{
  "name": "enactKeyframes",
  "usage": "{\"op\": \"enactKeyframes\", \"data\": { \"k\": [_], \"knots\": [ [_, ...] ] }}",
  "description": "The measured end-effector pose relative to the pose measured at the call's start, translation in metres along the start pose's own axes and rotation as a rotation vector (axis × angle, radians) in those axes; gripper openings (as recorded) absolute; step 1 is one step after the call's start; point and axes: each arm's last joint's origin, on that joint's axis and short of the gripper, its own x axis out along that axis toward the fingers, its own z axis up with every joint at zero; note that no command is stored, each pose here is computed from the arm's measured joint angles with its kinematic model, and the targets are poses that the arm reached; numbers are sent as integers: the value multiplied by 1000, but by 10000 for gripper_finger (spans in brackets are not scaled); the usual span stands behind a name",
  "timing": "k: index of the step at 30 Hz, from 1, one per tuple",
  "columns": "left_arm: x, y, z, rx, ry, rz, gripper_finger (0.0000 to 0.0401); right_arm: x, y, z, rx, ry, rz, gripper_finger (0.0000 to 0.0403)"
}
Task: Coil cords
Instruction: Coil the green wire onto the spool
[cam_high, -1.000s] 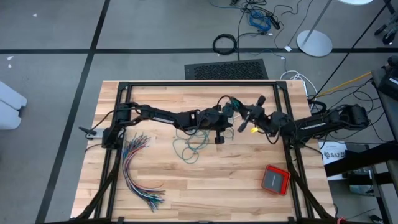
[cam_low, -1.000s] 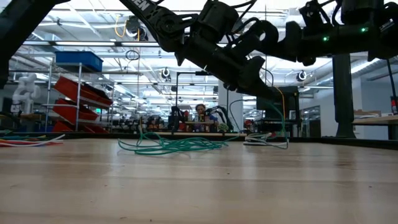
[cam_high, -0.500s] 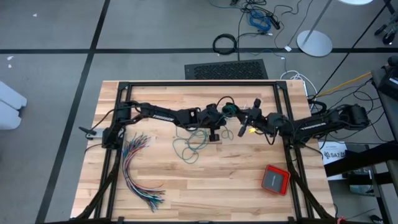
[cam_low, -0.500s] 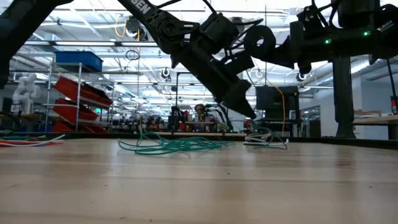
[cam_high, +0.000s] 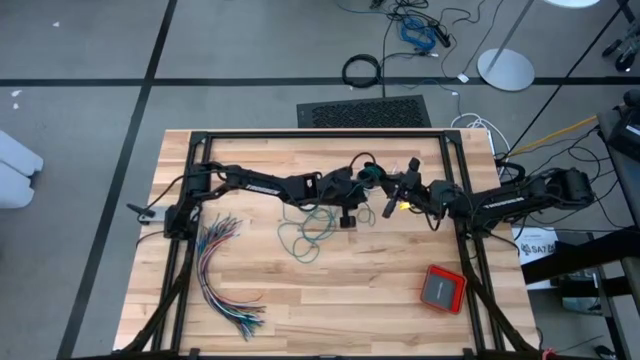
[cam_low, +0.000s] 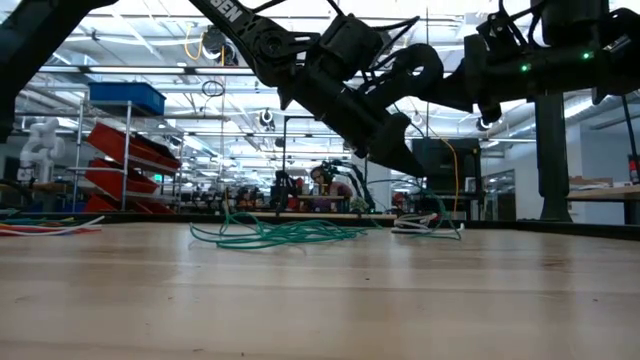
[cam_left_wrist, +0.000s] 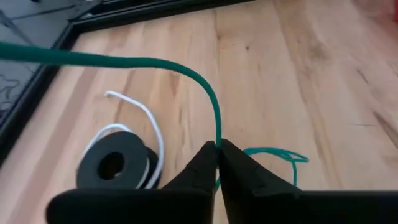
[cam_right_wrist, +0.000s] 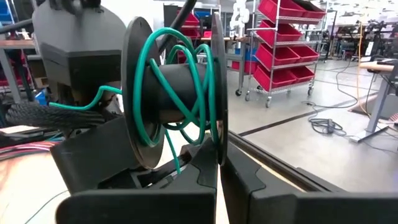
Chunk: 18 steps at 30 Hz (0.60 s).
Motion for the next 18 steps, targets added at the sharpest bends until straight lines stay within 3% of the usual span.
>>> {"op": "enactKeyframes", "data": {
  "k": [9, 18],
  "knots": [
    [0, -5, 0, 3, 9, -24, 114, -1, -1, 0, -26, 1, -27, 0],
    [0, 2, -5, -36, 27, -90, 123, -10, 3, 10, -96, -41, -111, 0]
  ]
}}
